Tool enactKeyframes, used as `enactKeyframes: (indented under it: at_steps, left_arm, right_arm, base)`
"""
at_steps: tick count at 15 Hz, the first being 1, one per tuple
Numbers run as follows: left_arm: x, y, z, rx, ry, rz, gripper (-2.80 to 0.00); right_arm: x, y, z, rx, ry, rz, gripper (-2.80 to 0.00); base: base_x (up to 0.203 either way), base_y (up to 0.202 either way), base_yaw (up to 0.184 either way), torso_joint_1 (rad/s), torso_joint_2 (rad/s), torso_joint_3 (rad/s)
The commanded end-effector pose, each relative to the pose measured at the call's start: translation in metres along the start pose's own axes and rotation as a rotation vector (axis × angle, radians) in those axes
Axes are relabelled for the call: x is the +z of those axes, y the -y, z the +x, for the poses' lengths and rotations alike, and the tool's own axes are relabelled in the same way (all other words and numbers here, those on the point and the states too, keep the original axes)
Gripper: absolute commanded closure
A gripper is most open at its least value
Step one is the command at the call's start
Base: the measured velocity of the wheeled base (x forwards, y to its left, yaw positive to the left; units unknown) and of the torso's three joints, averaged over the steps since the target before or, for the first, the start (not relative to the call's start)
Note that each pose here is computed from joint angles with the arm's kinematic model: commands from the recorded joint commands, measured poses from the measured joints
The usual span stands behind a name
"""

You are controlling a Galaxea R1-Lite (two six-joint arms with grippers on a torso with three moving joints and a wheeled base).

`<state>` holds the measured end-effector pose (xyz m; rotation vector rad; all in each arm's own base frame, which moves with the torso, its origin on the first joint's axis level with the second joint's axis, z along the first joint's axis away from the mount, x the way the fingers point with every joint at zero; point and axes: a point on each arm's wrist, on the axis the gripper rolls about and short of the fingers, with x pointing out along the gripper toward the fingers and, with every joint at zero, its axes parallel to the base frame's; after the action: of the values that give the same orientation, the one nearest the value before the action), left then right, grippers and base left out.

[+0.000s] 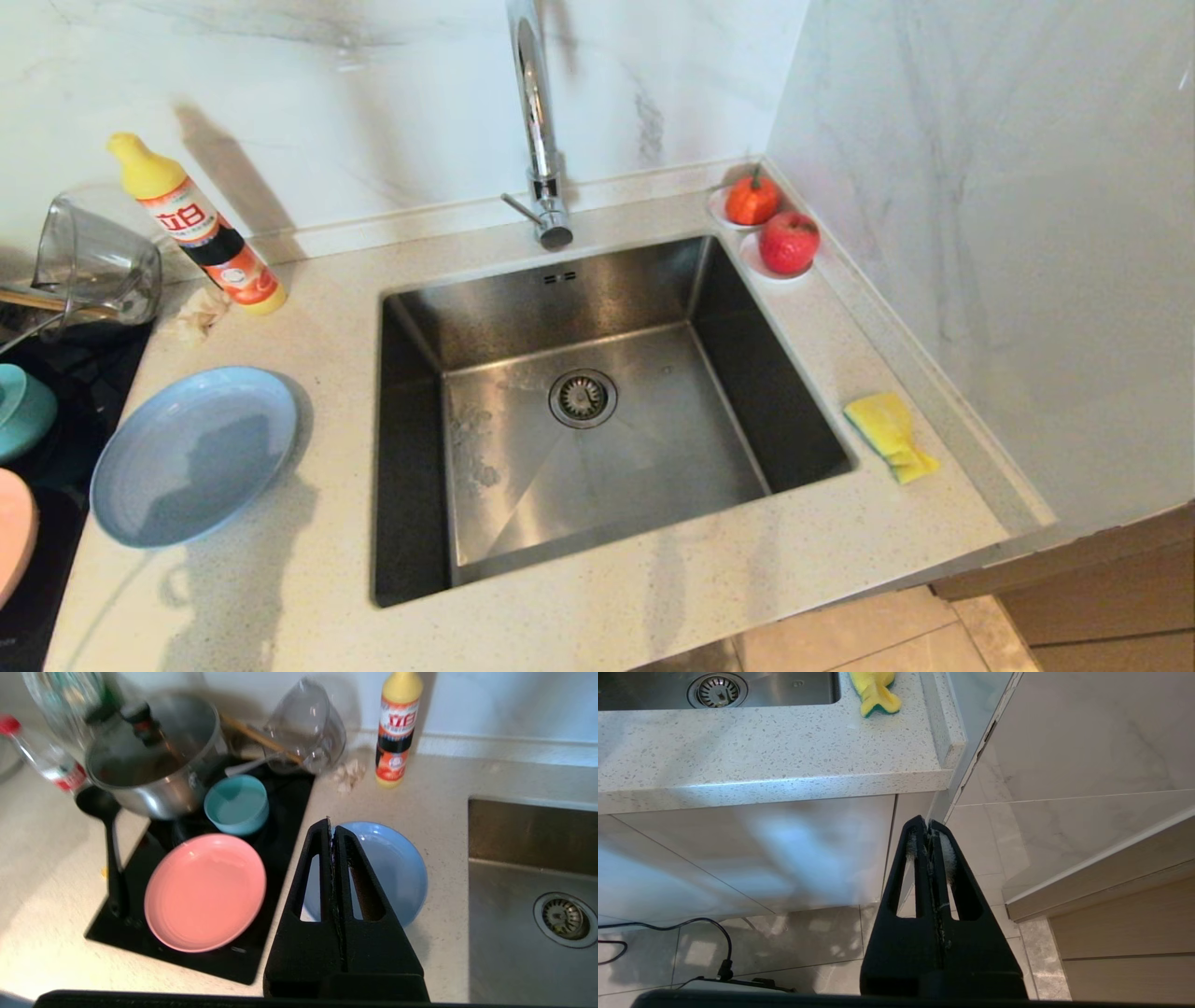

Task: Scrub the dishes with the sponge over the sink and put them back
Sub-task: Place the plate on the plate

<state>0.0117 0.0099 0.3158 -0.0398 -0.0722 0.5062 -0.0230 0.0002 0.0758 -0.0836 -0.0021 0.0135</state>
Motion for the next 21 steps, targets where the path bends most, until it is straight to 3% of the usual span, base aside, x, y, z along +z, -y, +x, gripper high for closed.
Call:
enactKeyframes:
  at_steps: [1,3,6,9,13,18,21]
  left_arm:
    - [0.014,0.012,0.064,0.071,-0.142,0.008,0.0]
    - [0.015,0.001,0.094,0.073,-0.21,-0.024,0.0]
    - [-0.003,-0.026,0.14,0.116,-0.324,-0.083,0.0]
    - [-0.022,-0.064,0.169,0.248,-0.384,-0.132,0.0]
    - [-0.046,-0.114,0.19,0.362,-0.418,-0.235,0.0]
    - [-0.081,-0.155,0.207,0.454,-0.496,-0.316,0.0]
    - [-0.096,-0.174,0.209,0.471,-0.537,-0.363,0.0]
  right_arm:
    - [0.0,0.0,0.0,0.0,0.0,-0.001,0.0]
    - [0.0,0.0,0.0,0.0,0.0,-0.001,0.0]
    - [0.0,0.0,0.0,0.0,0.0,-0.001,0.0]
    - [0.0,0.0,0.0,0.001,-0.001,-0.001,0.0]
    - [0.0,0.0,0.0,0.002,-0.001,-0.001,0.0]
    - [0.0,0.0,0.0,0.002,0.0,-0.001,0.0]
    - [0.0,0.0,0.0,0.0,-0.002,-0.001,0.0]
  base:
    - [0.0,0.0,0.0,0.0,0.0,0.0]
    - [0.0,0.0,0.0,0.0,0.0,0.0]
    - [0.0,0.0,0.0,0.0,0.0,0.0]
    - [0.0,0.0,0.0,0.0,0.0,0.0]
    - [0.0,0.0,0.0,0.0,0.0,0.0]
    - [0.0,0.0,0.0,0.0,0.0,0.0]
    - [0.0,0.0,0.0,0.0,0.0,0.0]
